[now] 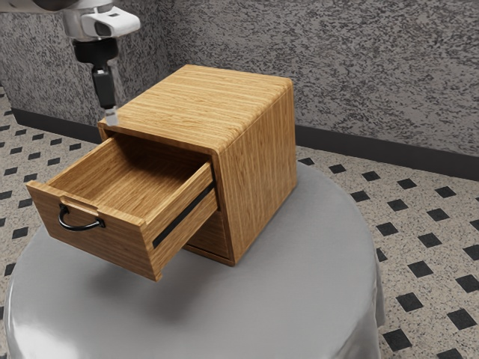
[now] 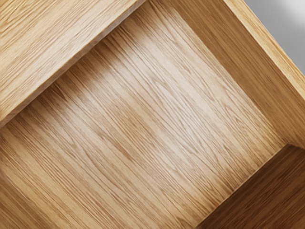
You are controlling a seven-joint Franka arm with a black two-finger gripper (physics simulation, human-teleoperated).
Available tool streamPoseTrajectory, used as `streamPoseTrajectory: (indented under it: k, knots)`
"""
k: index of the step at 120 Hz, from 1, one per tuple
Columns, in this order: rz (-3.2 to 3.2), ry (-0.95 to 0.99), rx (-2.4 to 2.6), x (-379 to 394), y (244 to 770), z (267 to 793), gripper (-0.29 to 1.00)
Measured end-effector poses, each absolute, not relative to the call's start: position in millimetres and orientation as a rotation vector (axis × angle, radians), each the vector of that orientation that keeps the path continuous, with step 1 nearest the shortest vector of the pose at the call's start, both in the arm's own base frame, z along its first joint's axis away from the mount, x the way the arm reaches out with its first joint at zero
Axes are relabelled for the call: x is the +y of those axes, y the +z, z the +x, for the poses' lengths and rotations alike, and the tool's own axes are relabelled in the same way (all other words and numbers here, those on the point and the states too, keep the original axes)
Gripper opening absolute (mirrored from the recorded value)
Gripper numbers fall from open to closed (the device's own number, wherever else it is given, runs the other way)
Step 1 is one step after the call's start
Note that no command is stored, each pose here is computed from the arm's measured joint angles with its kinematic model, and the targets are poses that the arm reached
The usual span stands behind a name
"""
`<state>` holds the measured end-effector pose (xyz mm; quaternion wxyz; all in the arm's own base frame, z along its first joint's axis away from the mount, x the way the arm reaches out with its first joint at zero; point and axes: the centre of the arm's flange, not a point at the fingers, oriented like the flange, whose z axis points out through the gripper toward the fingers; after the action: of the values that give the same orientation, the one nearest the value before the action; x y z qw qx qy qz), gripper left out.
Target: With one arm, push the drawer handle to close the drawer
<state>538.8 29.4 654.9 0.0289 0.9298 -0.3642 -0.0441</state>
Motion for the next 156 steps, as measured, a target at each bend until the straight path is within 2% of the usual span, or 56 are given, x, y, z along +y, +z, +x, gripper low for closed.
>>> streamPoseTrajectory:
  k: [20, 35, 49, 65, 74, 89, 105, 112, 129, 156]
  knots:
    - [2.867, -0.132, -1.138, 28.1, 656.9, 538.6, 0.7]
    - [2.947, 0.11, -1.165, 12.0, 752.8, 487.4, 0.7]
    - [2.886, 0.098, -1.245, -66.0, 760.8, 446.1, 0.7]
    - [2.947, -0.178, -1.047, -74.7, 693.0, 429.0, 0.68]
    - [2.986, -0.27, -0.887, -61.2, 665.1, 427.9, 0.54]
    - [3.074, -0.274, -0.574, -20.7, 660.9, 403.2, 0.24]
    - [3.075, -0.339, -0.24, 27.7, 634.9, 378.9, 0.06]
    - [3.061, -0.378, -0.114, 48.7, 621.1, 372.0, 0.02]
    - [3.092, -0.483, -0.036, 42.8, 582.6, 360.0, -0.04]
    - [3.076, -0.518, 0.111, 49.7, 527.0, 349.0, -0.07]
